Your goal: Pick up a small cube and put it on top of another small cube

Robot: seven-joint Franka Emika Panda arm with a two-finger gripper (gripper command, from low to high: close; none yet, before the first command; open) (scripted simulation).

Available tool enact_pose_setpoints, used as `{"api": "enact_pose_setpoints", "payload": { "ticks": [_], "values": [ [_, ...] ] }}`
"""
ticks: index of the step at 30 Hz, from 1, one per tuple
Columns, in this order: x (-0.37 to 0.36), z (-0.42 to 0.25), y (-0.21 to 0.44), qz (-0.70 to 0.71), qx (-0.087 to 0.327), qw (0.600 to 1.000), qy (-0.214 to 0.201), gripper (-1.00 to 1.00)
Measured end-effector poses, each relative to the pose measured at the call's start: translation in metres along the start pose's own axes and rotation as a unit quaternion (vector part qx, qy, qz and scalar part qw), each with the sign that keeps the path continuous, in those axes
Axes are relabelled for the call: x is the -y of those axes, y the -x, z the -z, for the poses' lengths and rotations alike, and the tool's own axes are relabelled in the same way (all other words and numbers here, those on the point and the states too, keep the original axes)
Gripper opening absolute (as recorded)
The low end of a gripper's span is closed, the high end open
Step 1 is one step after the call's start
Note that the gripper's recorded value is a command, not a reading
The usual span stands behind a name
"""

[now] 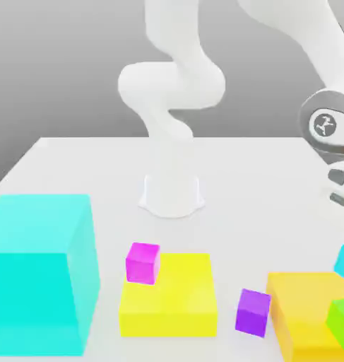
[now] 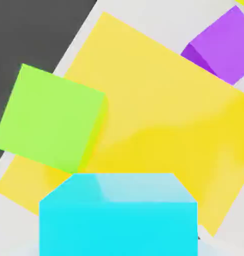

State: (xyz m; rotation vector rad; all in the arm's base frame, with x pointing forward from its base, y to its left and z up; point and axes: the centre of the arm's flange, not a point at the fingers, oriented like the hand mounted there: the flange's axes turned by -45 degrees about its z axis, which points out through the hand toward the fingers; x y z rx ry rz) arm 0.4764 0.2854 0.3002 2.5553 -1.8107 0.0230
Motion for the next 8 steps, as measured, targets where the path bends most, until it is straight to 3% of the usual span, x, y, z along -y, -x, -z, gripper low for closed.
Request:
{"api": "enact_pose_setpoints", "payload": {
  "ticks": [4,5,8],
  "values": [
    [0.015,-0.031,-0.015,-0.041,0.008,0.999,-0.001,-1.0],
    [0.015,-0.041,-0.015,-0.042,0.008,0.999,-0.001,1.0],
    [0.015,-0.041,-0.015,-0.042,0.008,0.999,-0.001,1.0]
  ]
}}
